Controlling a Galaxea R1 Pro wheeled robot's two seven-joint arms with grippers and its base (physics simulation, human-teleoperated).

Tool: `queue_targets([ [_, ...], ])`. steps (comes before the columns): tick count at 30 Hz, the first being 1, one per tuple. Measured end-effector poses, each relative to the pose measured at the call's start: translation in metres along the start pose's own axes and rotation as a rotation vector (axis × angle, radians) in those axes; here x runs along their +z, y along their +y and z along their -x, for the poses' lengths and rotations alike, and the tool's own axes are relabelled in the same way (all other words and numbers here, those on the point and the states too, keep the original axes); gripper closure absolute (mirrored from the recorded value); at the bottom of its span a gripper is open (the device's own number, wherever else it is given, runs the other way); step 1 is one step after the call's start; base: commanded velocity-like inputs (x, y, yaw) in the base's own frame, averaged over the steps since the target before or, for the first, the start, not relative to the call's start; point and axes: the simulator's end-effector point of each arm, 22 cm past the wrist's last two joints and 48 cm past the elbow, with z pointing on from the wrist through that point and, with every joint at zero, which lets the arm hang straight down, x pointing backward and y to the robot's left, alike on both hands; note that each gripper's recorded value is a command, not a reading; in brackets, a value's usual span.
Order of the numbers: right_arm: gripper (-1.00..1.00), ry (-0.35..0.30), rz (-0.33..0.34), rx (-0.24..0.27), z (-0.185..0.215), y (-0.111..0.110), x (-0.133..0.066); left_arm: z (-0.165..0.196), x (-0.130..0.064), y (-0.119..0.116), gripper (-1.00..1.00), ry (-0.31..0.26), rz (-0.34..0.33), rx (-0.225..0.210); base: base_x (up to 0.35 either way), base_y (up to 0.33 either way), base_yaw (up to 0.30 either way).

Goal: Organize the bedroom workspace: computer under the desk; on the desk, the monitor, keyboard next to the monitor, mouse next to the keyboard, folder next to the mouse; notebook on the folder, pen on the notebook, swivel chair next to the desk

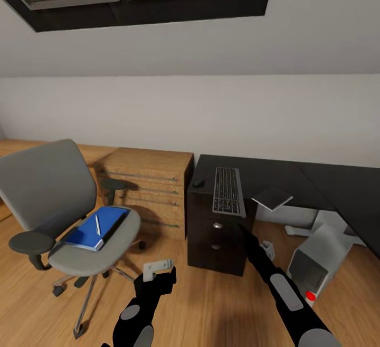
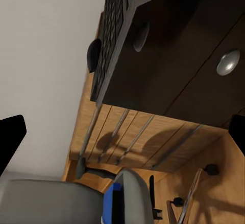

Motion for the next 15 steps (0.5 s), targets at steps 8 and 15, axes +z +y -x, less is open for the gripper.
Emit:
queue_targets([
  [8, -1.00, 0.001, 0.003, -0.002, -0.005, -0.014, 0.000, -0.014, 0.006, 0.006, -1.00, 0.000, 0.016, 0.000, 0.000, 0.000, 0.000],
  [15, -1.00, -0.004, 0.015, -0.006, -0.004, -0.014, 0.001, -0.020, 0.009, 0.008, -1.00, 0.001, 0.018, 0.000, 0.000, 0.000, 0.000],
])
